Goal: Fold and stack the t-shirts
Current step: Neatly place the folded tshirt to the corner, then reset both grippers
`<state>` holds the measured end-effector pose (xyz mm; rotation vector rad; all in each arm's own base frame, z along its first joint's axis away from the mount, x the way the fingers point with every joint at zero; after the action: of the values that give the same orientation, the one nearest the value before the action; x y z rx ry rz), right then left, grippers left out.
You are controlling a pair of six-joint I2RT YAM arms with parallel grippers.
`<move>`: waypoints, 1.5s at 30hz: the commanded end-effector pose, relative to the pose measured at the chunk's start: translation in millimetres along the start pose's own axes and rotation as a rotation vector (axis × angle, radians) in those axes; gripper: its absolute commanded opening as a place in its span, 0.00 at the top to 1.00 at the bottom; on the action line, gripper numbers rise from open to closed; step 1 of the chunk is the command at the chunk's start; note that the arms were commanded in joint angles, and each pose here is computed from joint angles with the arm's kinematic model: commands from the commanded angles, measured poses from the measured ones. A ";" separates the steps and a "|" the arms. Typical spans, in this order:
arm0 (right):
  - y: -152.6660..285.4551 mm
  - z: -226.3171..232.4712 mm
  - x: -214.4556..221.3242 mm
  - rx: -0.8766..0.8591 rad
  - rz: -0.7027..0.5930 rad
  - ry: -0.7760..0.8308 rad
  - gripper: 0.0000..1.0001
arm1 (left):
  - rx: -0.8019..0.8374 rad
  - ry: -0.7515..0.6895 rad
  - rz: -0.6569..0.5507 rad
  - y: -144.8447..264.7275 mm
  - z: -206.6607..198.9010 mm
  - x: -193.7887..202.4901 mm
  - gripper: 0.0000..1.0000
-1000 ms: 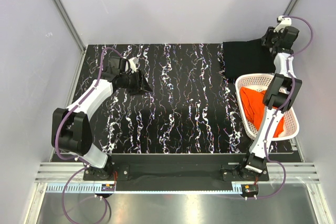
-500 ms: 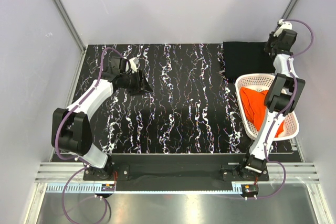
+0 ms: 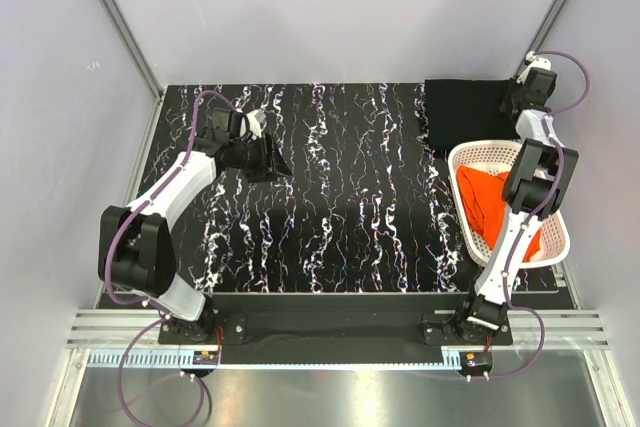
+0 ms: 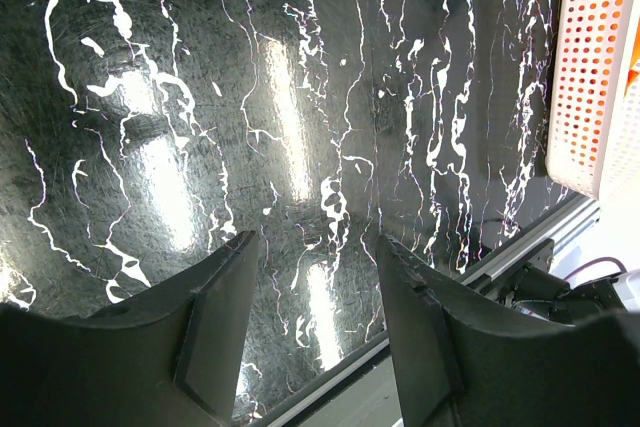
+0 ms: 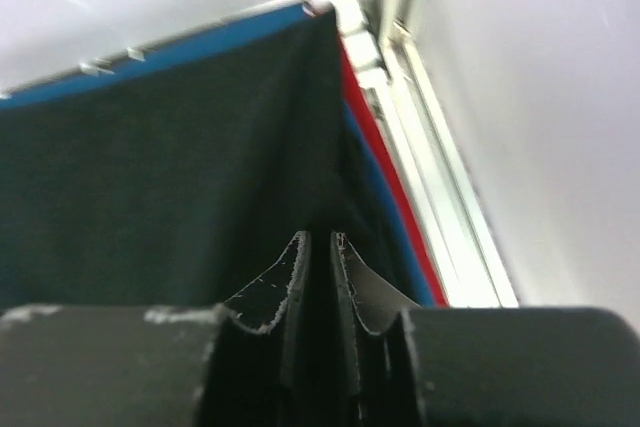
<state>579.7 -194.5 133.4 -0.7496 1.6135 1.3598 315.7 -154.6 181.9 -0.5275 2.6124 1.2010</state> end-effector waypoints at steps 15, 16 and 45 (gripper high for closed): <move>18.5 -23.4 -59.6 0.193 -0.108 -0.003 0.66 | 0.021 -0.050 -0.045 8.5 -7.7 -5.3 0.43; 25.8 -27.6 -67.7 0.230 -0.121 -0.014 0.62 | 0.019 -0.051 -0.049 9.1 -8.0 -6.0 0.43; 444.6 179.8 21.6 -0.674 0.136 -0.403 0.01 | 0.348 -0.476 -0.429 127.4 -87.4 30.4 0.01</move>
<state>249.5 65.6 311.3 -0.6844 0.9881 1.9175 242.0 -153.8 302.2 -0.6006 2.1848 0.6927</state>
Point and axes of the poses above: each gripper's point midway between its finger pads, its own y axis back along the fingers, its own z axis along the line the jaws close on, x = y × z, the point moved 5 cm from there along y, back along the fingers, and after that the axes turned 5 degrees about y, right-handed, at the moved point
